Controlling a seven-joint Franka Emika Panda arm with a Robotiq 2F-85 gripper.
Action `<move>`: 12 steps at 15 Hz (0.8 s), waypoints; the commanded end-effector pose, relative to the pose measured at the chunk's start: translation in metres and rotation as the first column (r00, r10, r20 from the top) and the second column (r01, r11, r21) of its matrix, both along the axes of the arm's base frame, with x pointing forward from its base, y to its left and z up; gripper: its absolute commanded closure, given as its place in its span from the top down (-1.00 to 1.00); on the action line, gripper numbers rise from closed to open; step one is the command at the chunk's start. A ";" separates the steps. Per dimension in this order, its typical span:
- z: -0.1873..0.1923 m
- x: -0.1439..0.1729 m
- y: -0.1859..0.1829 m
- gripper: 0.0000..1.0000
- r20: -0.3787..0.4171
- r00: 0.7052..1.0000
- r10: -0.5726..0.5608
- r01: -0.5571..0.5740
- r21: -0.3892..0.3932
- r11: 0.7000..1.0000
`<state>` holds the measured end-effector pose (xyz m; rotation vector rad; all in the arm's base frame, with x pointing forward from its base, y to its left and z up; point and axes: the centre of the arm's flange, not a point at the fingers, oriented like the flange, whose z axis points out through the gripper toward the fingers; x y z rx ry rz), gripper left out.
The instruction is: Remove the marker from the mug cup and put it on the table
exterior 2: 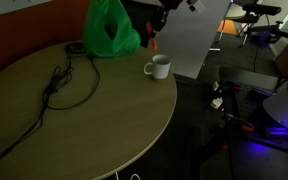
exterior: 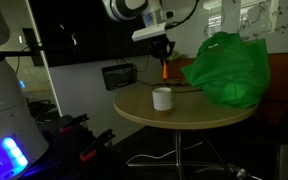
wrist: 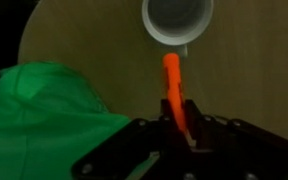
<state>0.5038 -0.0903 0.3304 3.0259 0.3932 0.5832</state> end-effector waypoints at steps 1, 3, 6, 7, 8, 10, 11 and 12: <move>0.014 -0.016 0.004 -0.91 -0.087 0.991 -0.098 0.104 0.067 0.992; -0.001 -0.018 0.011 -0.91 -0.203 0.968 -0.147 0.171 0.106 0.980; -0.035 -0.020 0.034 -0.91 -0.350 0.917 -0.190 0.256 0.152 0.955; -0.043 -0.019 0.043 -0.91 -0.375 0.907 -0.195 0.272 0.167 0.948; -0.052 -0.017 0.055 -0.91 -0.383 0.902 -0.199 0.285 0.182 0.941; -0.066 -0.013 0.075 -0.91 -0.401 0.891 -0.215 0.308 0.183 0.934; -0.073 -0.009 0.084 -0.91 -0.409 0.886 -0.220 0.315 0.181 0.932; -0.079 -0.006 0.092 -0.91 -0.430 0.875 -0.221 0.325 0.183 0.928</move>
